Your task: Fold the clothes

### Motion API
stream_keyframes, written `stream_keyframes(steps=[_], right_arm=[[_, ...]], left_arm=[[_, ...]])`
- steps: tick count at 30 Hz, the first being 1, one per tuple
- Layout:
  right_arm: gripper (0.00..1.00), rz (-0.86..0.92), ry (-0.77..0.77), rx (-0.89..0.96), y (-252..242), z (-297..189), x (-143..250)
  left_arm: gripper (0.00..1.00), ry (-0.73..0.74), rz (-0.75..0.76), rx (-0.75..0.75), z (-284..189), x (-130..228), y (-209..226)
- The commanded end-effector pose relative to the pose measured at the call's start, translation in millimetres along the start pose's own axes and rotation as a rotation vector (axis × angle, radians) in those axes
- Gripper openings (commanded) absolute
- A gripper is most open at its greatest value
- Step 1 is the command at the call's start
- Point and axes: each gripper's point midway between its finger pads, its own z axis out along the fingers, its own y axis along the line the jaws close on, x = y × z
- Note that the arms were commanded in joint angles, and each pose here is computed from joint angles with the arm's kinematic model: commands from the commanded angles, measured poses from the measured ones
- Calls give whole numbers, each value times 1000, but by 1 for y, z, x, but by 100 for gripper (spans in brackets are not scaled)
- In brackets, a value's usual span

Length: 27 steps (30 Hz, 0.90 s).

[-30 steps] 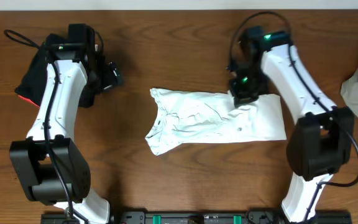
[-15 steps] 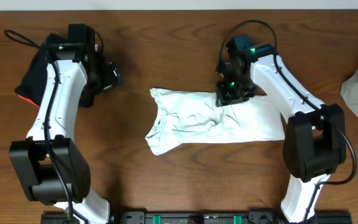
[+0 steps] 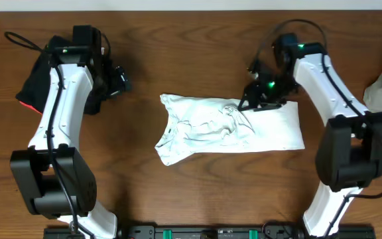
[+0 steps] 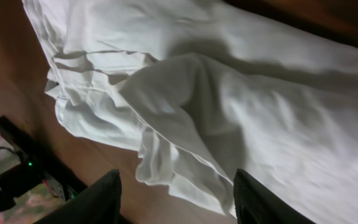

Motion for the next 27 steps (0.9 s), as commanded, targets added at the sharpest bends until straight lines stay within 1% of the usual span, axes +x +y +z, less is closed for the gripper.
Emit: stream_keyframes(steps=[1,3,5,7,10,12,18,27], right_arm=[[52,-24,-28,59,-4,-17,1],[41,-11,-6,91,-10,-13,7],[34,-11,18,117,-14,-8,12],[25,-5,37,177,-24,-1,17],[9,59,48,284,-43,8,24],[3,67,58,296,-47,16,28],[3,63,103,278,-40,44,45],[4,-41,114,23,31,70,45]], left_arm=[[98,-21,-12,8,-6,-5,-1],[98,-21,-12,8,-6,-5,-1],[98,-21,-12,8,-6,-5,-1],[98,-21,-12,8,-6,-5,-1],[98,-21,-12,8,-6,-5,-1],[98,-21,-12,8,-6,-5,-1],[98,-21,-12,8,-6,-5,-1],[98,-21,-12,8,-6,-5,-1]])
